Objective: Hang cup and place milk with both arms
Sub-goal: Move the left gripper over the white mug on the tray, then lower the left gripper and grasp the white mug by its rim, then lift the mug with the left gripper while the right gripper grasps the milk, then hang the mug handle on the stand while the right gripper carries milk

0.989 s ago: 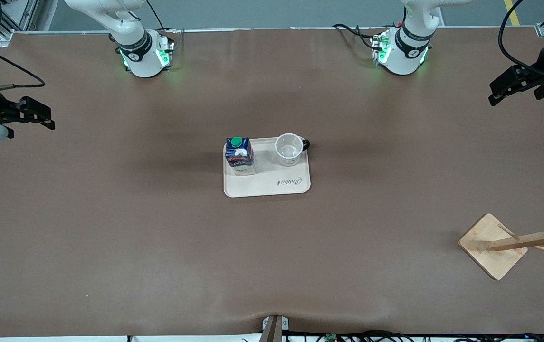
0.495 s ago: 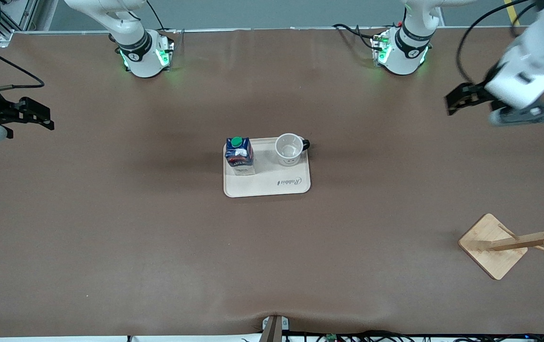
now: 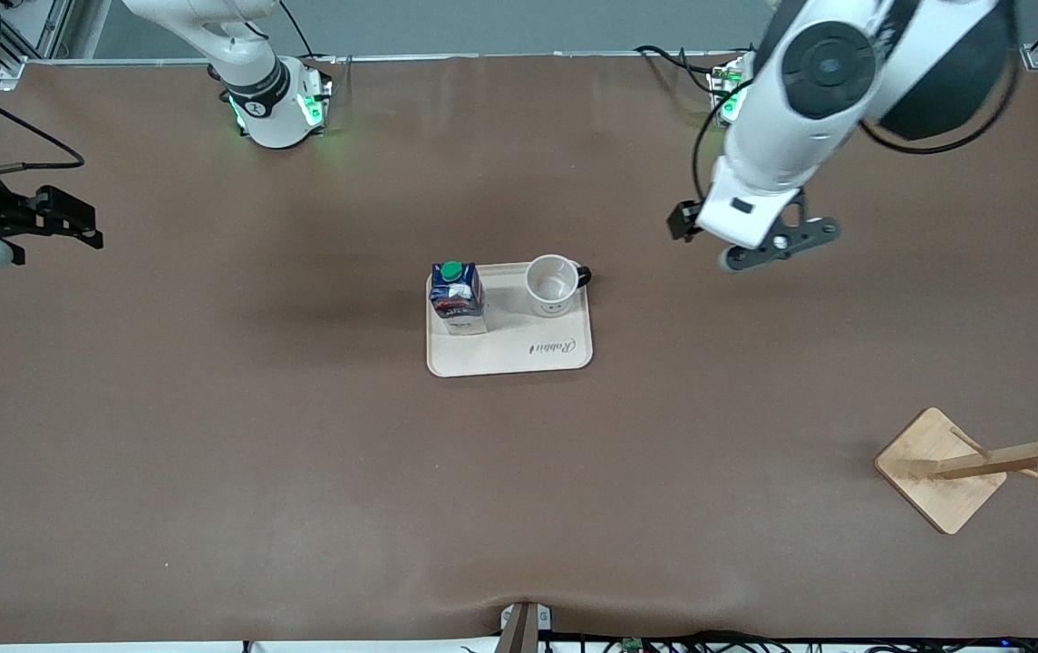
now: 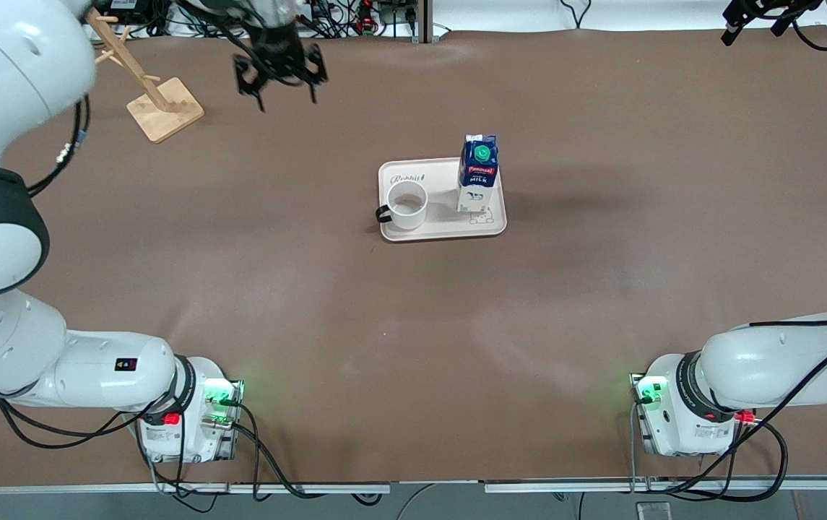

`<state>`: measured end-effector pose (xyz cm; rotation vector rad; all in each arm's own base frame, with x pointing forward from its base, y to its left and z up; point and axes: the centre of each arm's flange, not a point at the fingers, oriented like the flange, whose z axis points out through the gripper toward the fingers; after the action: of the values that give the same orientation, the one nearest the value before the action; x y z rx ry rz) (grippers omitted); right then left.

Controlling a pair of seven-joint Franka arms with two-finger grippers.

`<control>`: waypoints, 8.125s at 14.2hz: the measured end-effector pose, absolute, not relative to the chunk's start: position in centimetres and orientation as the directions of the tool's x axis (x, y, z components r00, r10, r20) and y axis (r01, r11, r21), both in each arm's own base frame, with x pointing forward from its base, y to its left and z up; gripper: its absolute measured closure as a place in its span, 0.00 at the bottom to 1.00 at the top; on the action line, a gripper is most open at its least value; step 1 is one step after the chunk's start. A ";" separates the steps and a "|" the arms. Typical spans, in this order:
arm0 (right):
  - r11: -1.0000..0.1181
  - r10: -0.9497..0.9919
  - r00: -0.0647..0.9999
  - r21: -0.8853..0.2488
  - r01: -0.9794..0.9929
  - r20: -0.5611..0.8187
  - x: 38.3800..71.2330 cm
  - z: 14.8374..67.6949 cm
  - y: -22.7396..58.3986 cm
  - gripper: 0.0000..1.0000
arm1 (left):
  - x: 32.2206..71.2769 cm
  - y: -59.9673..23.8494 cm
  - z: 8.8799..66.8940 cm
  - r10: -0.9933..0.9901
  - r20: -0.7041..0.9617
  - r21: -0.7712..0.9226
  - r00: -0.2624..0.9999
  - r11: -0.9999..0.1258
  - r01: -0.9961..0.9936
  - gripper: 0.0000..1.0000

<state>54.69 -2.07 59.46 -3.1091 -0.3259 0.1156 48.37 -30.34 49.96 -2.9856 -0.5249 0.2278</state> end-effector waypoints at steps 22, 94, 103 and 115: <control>-0.978 0.209 0.975 -0.025 0.207 -0.082 55.2 58.6 -2.0 0.00 | 37.3 -46.6 26.9 0.918 0.061 -0.080 0.392 -0.387 0.919 0.21; -0.995 -0.099 0.970 0.049 -0.090 -0.223 60.3 51.7 18.4 0.39 | 64.4 14.1 54.2 -0.412 0.132 -0.054 0.902 -0.911 -0.408 0.93; -0.993 -0.114 0.978 0.046 -0.107 -0.175 58.8 46.4 -2.5 0.39 | 64.4 20.0 51.4 -0.431 0.174 -0.010 0.886 -0.900 -0.436 0.93; -0.990 -0.138 0.980 0.022 -0.136 -0.143 51.7 36.3 -8.4 0.39 | 65.3 14.4 55.1 -0.188 0.223 0.027 0.957 -0.980 -0.199 0.00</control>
<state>51.67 -8.40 36.30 -3.1380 0.2175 0.2277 65.28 14.42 55.11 -3.1560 0.3124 -0.3520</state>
